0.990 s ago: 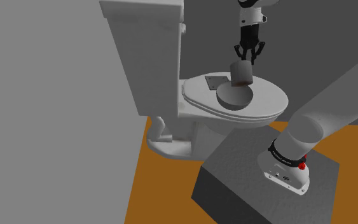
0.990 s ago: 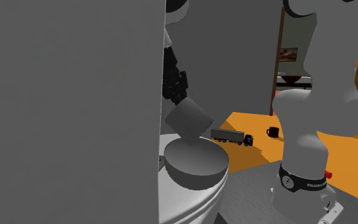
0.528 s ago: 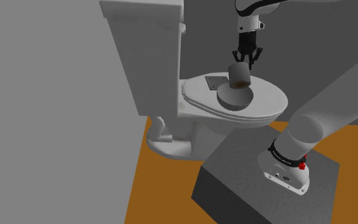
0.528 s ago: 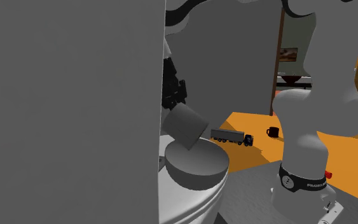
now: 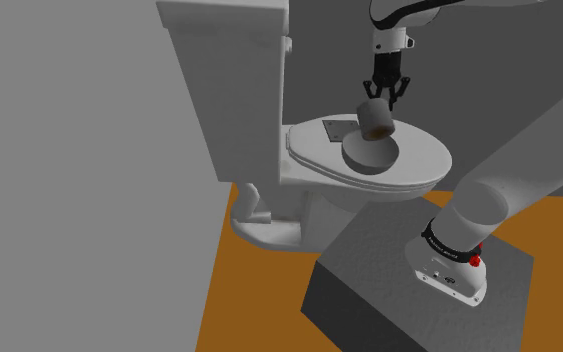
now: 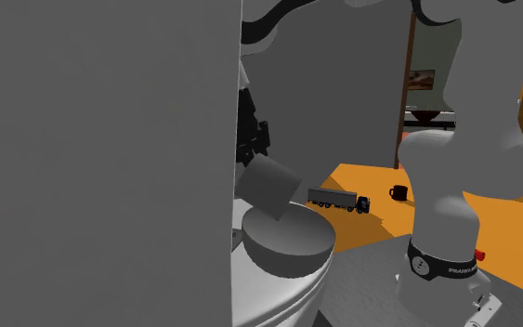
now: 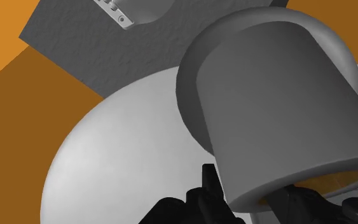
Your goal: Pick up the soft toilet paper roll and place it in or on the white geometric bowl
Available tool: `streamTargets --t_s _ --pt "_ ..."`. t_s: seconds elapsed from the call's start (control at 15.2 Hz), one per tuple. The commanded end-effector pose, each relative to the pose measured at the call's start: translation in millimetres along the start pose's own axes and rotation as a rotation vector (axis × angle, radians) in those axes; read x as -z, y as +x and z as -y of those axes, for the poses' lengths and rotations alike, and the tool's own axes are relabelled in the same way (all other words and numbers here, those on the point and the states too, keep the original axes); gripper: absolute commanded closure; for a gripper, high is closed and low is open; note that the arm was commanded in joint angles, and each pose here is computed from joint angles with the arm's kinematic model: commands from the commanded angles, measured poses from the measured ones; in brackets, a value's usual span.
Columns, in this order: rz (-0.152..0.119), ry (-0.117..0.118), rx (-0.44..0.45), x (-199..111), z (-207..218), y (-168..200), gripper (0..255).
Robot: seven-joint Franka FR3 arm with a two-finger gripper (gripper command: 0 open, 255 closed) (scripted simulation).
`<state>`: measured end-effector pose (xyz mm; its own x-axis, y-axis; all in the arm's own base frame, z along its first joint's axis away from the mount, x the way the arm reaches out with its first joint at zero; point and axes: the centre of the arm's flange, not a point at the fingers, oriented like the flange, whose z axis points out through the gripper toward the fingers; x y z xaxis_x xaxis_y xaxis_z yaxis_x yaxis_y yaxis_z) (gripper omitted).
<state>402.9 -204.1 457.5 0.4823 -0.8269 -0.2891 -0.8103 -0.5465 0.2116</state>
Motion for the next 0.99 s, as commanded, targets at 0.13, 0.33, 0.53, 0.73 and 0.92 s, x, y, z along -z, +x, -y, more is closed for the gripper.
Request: streamTargets --t_s 0.13,0.33,0.53,0.73,0.92 --pt "0.045 -0.037 0.005 -28.6 6.5 1.6 255" --pt "0.044 -0.037 0.004 -29.0 6.3 0.1 0" --pt "0.044 -0.037 0.004 -27.2 6.7 3.7 0" --pt "0.045 -0.037 0.005 -2.3 7.4 2.8 0" --pt "0.045 -0.037 0.005 21.3 8.3 3.9 0"
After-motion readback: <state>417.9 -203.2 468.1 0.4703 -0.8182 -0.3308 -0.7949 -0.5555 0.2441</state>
